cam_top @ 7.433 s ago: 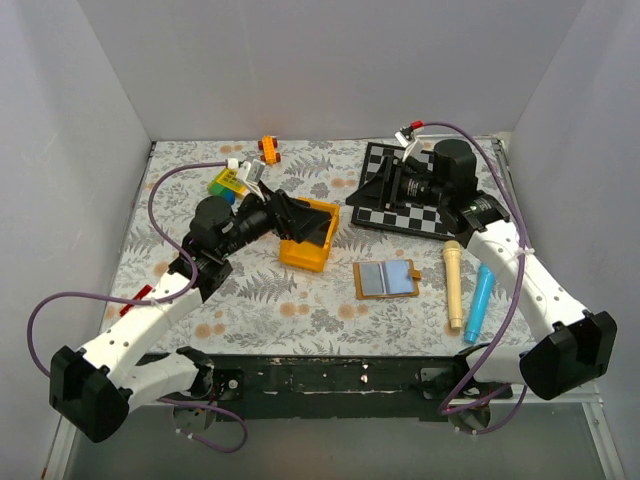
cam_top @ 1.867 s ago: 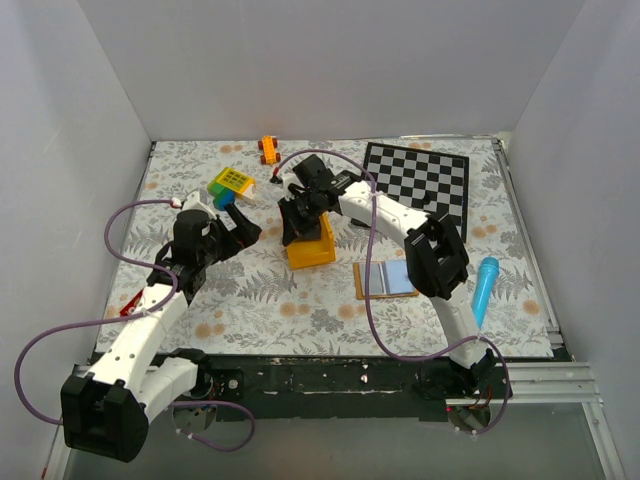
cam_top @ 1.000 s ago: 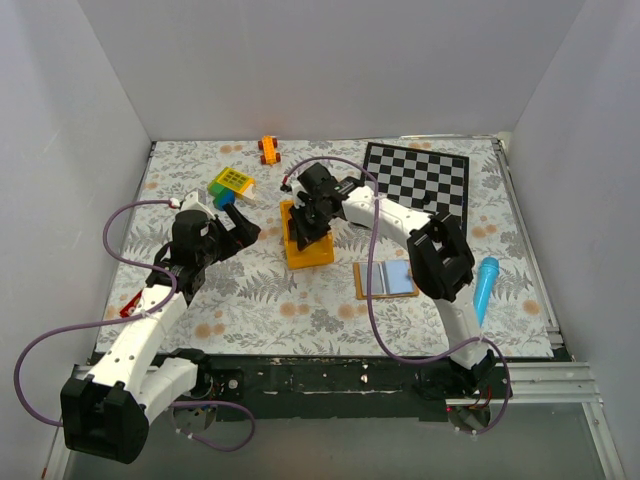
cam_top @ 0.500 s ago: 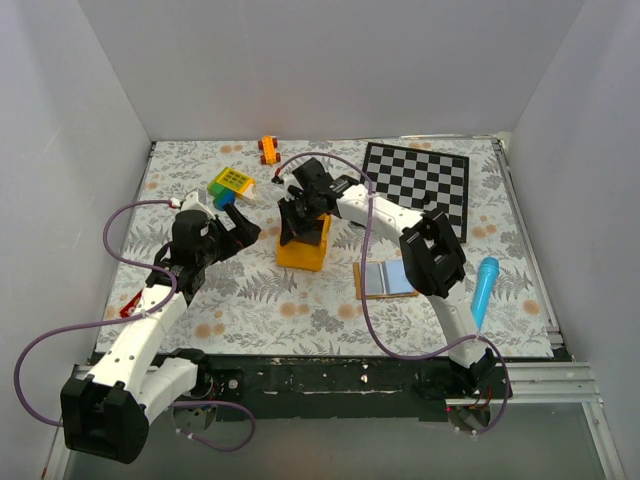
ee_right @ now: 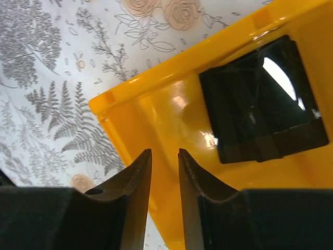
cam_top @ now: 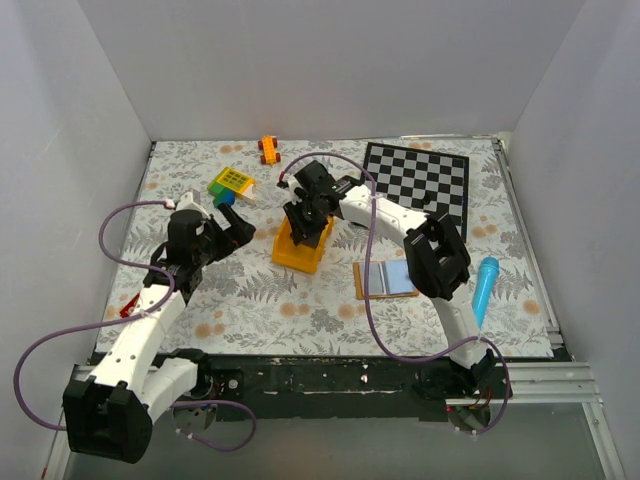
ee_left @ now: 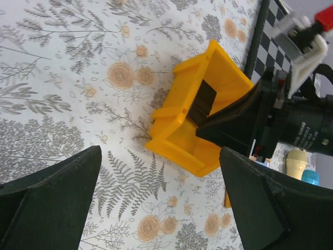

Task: Put the credit cards into the card holder
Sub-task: Pick up the credit card from the storage box.

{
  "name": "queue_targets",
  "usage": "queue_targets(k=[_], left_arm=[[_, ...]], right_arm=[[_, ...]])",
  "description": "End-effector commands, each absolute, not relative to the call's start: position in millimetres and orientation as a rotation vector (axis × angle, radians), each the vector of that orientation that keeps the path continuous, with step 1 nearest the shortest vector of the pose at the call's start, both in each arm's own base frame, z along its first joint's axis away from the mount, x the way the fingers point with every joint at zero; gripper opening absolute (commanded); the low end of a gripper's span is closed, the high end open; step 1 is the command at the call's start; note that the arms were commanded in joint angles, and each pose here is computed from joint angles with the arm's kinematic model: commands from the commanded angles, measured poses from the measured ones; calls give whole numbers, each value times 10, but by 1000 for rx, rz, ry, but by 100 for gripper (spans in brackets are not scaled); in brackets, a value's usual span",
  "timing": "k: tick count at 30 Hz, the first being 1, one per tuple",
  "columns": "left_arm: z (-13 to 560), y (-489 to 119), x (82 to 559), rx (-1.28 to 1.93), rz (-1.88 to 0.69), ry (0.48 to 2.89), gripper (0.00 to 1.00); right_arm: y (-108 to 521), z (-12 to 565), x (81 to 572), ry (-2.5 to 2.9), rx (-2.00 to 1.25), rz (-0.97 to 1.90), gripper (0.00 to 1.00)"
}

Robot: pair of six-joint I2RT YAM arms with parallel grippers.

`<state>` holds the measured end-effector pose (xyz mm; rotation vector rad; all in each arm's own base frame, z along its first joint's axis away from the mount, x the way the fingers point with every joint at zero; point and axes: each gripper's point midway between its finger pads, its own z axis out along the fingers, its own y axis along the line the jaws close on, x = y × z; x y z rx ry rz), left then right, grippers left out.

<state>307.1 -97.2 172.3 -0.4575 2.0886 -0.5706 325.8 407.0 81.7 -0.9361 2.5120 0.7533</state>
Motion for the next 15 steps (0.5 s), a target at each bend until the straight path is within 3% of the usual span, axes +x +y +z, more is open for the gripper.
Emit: queue_targets(k=[1, 10, 15], left_arm=[[1697, -697, 3035, -575, -555, 2098, 98], [1535, -320, 3011, -791, -675, 2095, 98], [1547, -292, 2997, -776, -677, 2088, 98]], right_arm=[[3927, 1047, 3458, 2393, -983, 594, 39], [4030, 1060, 3720, 2212, -1196, 498, 65], [4047, 942, 3778, 2151, -1364, 376, 71]])
